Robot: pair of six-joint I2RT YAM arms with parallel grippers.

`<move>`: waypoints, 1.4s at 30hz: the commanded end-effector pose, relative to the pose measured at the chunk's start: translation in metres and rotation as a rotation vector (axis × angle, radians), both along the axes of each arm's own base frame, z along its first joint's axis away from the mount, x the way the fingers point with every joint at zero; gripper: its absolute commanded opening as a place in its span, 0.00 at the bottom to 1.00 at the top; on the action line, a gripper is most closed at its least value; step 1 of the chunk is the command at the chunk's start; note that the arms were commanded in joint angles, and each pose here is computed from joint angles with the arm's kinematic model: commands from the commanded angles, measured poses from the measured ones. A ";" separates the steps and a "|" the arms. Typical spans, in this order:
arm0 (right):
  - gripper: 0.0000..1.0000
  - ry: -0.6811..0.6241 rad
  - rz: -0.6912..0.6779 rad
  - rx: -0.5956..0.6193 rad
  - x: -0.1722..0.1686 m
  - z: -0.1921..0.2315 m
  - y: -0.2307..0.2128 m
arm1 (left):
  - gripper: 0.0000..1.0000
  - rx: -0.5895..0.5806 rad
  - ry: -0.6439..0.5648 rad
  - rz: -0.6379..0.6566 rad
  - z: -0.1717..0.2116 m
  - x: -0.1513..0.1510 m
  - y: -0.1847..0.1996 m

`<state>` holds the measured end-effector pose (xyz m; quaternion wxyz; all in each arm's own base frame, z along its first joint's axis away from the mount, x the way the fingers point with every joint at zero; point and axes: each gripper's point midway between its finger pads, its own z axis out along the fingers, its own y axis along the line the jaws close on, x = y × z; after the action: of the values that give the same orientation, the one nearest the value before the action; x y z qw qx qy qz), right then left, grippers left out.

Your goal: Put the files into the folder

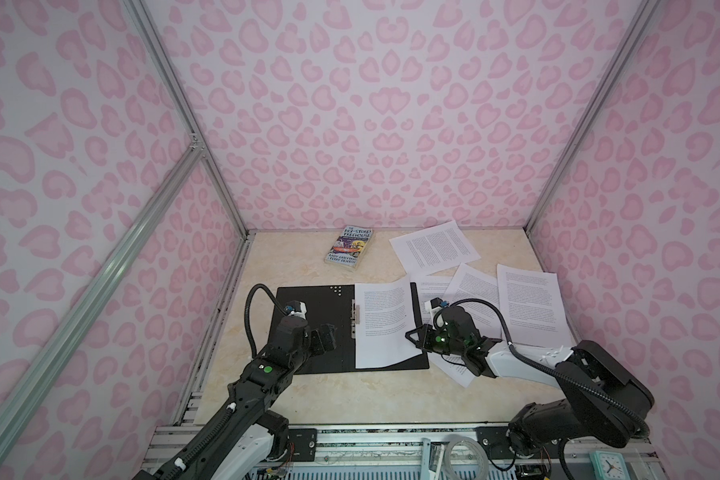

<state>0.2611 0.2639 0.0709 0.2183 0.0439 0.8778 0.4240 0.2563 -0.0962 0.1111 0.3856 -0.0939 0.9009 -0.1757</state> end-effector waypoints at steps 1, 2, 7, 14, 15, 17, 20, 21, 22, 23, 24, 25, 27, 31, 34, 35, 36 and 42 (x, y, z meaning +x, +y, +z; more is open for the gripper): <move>0.00 -0.014 0.004 0.005 0.001 0.004 0.002 | 0.98 0.008 -0.015 0.000 0.004 0.003 0.000; 0.00 -0.015 0.003 0.002 0.001 0.004 0.002 | 0.98 0.007 -0.018 0.002 0.004 0.004 0.001; 0.00 -0.017 0.018 -0.004 -0.002 0.005 0.004 | 0.98 0.010 -0.016 0.003 0.004 0.003 0.001; 0.00 -0.031 0.023 -0.022 -0.003 0.009 0.003 | 0.98 0.010 -0.016 0.002 0.004 0.004 0.001; 0.00 -0.031 0.025 -0.022 -0.003 0.009 0.003 | 0.98 0.011 -0.016 0.003 0.004 0.004 0.001; 0.00 -0.031 0.028 -0.026 -0.003 0.009 0.003 | 0.98 0.011 -0.015 0.001 0.003 0.004 0.001; 0.00 -0.035 0.030 -0.030 -0.004 0.010 0.003 | 0.98 0.011 -0.016 0.001 0.003 0.004 0.001; 0.00 -0.033 0.032 -0.034 -0.005 0.009 0.002 | 0.98 0.011 -0.015 0.001 0.003 0.004 0.001; 0.00 -0.035 0.032 -0.031 -0.004 0.009 0.002 | 0.98 0.012 -0.015 0.002 0.003 0.004 0.001; 0.00 -0.033 0.036 -0.030 -0.005 0.009 0.003 | 0.98 0.011 -0.015 0.001 0.003 0.004 0.001; 0.00 -0.030 0.039 -0.029 -0.005 0.009 0.004 | 0.98 0.012 -0.014 0.002 0.003 0.004 0.001; 0.00 -0.029 0.041 -0.029 -0.005 0.008 0.004 | 0.98 0.011 -0.016 0.001 0.003 0.004 0.001; 0.00 -0.030 0.040 -0.029 -0.005 0.008 0.004 | 0.97 0.012 -0.014 0.002 0.003 0.004 0.001; 0.00 -0.026 0.051 -0.026 -0.005 0.008 0.006 | 0.98 0.013 -0.013 0.001 0.003 0.004 0.001; 0.00 -0.023 0.053 -0.028 -0.005 0.007 0.006 | 0.98 0.012 -0.012 0.001 0.003 0.004 0.000; 0.01 -0.022 0.054 -0.029 -0.005 0.006 0.007 | 0.98 0.012 -0.011 0.000 0.002 0.004 0.000; 0.05 -0.021 0.054 -0.030 -0.005 0.006 0.007 | 0.98 0.010 -0.013 -0.002 0.003 0.004 0.000; 0.36 -0.014 0.045 -0.051 -0.004 0.002 0.004 | 0.98 0.010 -0.014 0.000 0.003 0.004 0.000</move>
<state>0.2564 0.2691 0.0752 0.2149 0.0186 0.8844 0.4139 0.2563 -0.0961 0.1081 0.3811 -0.0935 0.9034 -0.1727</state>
